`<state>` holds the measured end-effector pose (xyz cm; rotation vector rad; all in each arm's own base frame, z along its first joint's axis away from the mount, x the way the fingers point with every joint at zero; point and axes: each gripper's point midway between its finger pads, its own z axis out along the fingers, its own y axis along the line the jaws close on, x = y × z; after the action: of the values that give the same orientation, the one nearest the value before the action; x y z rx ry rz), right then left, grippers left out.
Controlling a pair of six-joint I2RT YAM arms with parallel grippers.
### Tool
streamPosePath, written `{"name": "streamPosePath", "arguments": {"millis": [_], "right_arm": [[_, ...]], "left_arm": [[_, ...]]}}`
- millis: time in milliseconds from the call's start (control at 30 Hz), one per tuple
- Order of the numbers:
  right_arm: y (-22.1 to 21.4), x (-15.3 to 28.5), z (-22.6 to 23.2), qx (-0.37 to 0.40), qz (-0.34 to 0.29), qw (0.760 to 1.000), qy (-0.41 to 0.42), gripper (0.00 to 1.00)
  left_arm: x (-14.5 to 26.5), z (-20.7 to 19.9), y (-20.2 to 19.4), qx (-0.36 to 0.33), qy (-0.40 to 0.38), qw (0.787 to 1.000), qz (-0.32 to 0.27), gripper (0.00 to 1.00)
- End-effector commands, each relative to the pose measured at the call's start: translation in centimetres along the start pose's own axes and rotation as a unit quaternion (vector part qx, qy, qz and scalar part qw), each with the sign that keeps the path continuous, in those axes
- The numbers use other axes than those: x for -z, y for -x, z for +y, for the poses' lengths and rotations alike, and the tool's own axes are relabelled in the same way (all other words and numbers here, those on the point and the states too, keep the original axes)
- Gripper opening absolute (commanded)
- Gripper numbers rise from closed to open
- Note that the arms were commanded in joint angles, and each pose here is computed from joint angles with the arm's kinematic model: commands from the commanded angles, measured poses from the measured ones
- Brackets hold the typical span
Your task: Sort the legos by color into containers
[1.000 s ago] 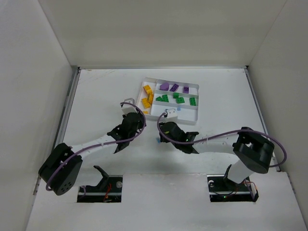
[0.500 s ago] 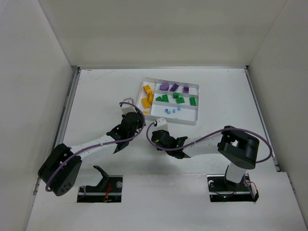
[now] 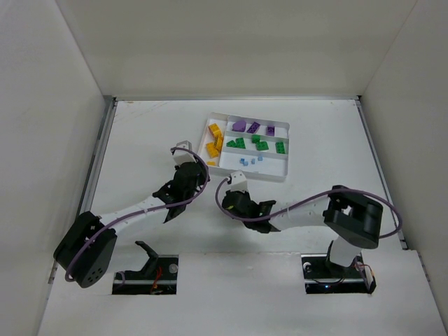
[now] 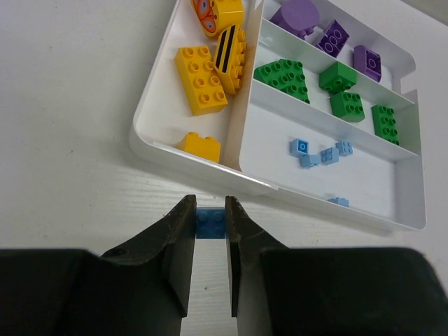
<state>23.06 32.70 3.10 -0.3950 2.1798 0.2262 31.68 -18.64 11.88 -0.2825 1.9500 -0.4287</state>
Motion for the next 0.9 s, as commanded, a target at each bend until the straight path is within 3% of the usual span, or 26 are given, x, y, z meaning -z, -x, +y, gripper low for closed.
{"name": "streamPosePath", "arguments": {"millis": [0,200,433,533,867], "right_arm": [[3.3,2.1,0.3,-0.034,-0.046,0.998,0.017,0.18],[6.7,2.0,-2.5,-0.08,-0.07,0.994,0.011,0.18],[11.7,-1.1,-8.9,-0.137,-0.101,0.985,-0.042,0.18],[12.5,-1.2,-8.9,-0.141,-0.102,0.984,-0.034,0.19],[6.9,-1.5,-2.6,-0.048,-0.046,0.997,0.04,0.48]], "left_arm": [[0.1,-0.7,0.8,0.002,-0.011,1.0,-0.013,0.17],[-0.2,-1.6,0.4,0.0,-0.019,1.0,-0.007,0.17],[-0.4,-6.0,0.8,-0.015,-0.062,0.998,-0.004,0.17],[-0.4,-7.3,1.2,-0.024,-0.073,0.997,-0.009,0.17],[-0.7,-5.7,1.1,-0.018,-0.056,0.998,-0.01,0.17]]}}
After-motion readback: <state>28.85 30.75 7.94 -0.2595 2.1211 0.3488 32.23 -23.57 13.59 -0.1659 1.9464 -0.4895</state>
